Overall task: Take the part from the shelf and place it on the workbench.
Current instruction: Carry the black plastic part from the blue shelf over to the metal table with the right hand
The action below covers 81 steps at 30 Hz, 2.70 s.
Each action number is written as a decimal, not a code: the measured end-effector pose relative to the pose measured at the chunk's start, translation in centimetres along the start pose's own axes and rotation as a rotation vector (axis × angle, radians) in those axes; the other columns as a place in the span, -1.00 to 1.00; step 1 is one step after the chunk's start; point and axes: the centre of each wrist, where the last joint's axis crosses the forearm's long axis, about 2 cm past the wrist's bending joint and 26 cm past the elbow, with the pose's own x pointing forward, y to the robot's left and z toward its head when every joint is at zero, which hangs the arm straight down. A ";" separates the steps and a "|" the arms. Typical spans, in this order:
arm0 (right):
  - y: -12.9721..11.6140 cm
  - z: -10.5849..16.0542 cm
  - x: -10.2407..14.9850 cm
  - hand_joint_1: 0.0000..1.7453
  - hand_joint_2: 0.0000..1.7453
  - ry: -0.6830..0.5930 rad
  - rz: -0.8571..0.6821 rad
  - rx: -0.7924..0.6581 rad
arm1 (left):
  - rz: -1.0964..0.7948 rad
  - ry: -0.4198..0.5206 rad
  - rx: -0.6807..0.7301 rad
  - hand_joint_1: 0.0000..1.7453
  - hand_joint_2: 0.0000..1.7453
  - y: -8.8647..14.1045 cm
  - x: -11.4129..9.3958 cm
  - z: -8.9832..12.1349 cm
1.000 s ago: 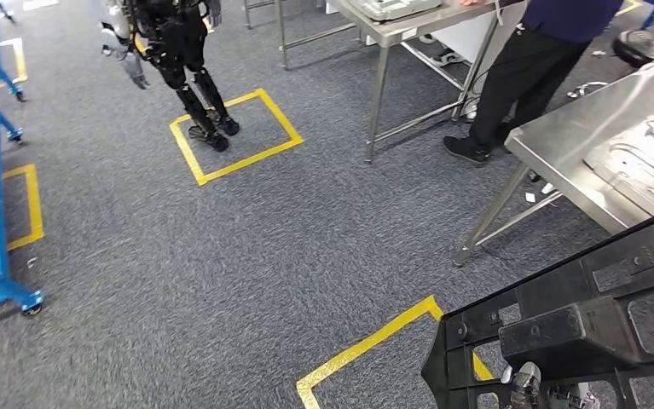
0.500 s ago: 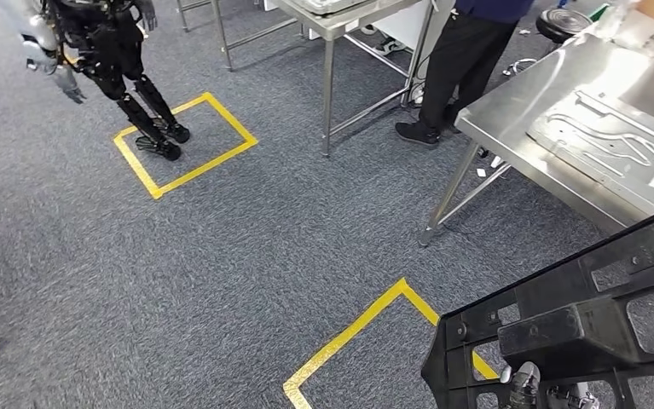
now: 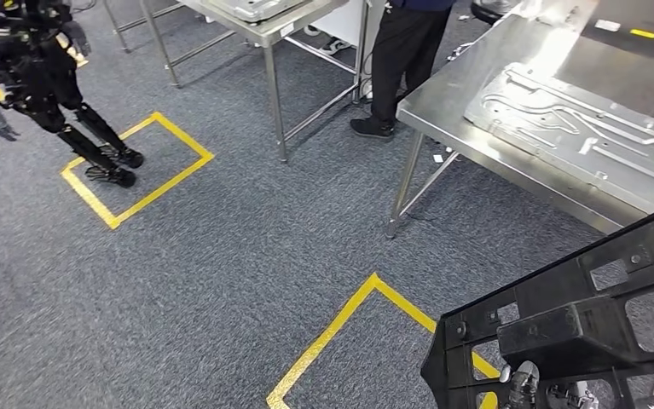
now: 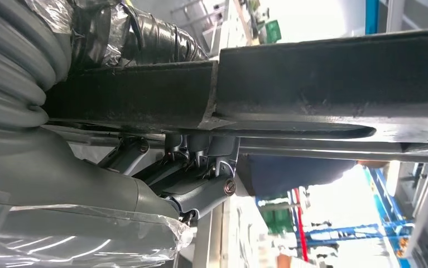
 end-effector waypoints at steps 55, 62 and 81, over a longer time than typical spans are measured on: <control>0.1 0.2 0.0 1.00 1.00 0.028 0.089 0.015 | -0.001 0.000 -0.012 -1.00 -1.00 -0.3 0.2 0.0; 0.2 0.2 0.0 1.00 1.00 0.029 0.089 0.015 | -0.002 0.005 -0.015 -1.00 -1.00 -0.4 0.0 0.1; 0.2 0.2 0.0 1.00 1.00 0.032 0.161 0.009 | 0.002 -0.004 -0.020 -1.00 -1.00 -0.2 0.1 0.0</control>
